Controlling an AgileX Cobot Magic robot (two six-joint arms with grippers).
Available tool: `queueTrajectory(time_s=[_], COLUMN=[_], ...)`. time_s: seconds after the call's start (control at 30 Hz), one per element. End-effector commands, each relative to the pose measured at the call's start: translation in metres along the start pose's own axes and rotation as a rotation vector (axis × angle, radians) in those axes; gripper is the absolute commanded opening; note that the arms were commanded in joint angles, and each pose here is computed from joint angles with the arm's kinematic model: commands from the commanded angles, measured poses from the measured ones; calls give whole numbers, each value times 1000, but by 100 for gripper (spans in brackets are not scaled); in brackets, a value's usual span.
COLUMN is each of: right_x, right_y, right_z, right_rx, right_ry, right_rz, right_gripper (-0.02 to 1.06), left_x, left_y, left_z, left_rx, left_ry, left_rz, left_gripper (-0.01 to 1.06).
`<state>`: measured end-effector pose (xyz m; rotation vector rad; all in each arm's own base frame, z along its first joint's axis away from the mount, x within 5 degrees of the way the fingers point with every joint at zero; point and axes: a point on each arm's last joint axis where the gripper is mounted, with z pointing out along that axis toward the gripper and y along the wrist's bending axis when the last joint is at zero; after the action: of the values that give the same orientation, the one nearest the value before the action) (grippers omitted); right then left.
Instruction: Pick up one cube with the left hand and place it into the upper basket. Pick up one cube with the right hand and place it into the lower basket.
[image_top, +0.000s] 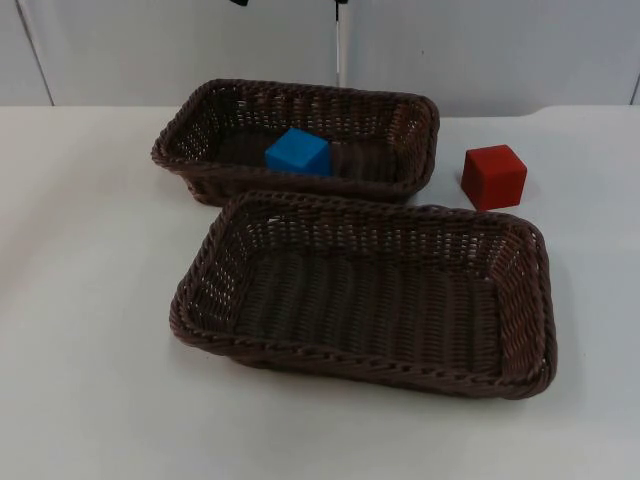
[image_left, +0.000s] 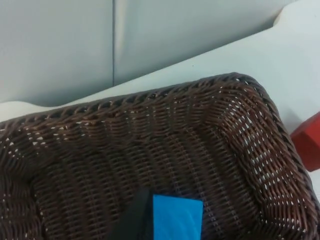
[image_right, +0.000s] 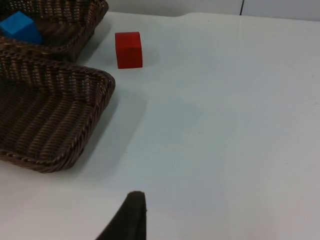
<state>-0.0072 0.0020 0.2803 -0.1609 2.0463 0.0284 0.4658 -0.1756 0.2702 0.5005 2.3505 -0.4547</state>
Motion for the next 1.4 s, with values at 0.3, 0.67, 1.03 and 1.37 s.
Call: queueTrajectory(time_s=[0.3, 0.67, 1.03, 1.37], right_x=[0, 0, 0, 0], right_y=[0, 0, 0, 0], right_z=[-1, -1, -1, -1], right_rx=[11, 11, 11, 11], right_ry=[-4, -4, -4, -4], right_rz=[-7, -7, -11, -13], right_gripper=[105, 105, 105, 105], left_x=[21, 35, 63, 85], left_y=[-2, -11, -17, -26], left_z=[-28, -63, -95, -128], left_rx=[-57, -64, -89, -93], left_ry=[-15, -15, -44, -76], left_rz=[8, 12, 9, 4], left_gripper=[105, 105, 105, 105])
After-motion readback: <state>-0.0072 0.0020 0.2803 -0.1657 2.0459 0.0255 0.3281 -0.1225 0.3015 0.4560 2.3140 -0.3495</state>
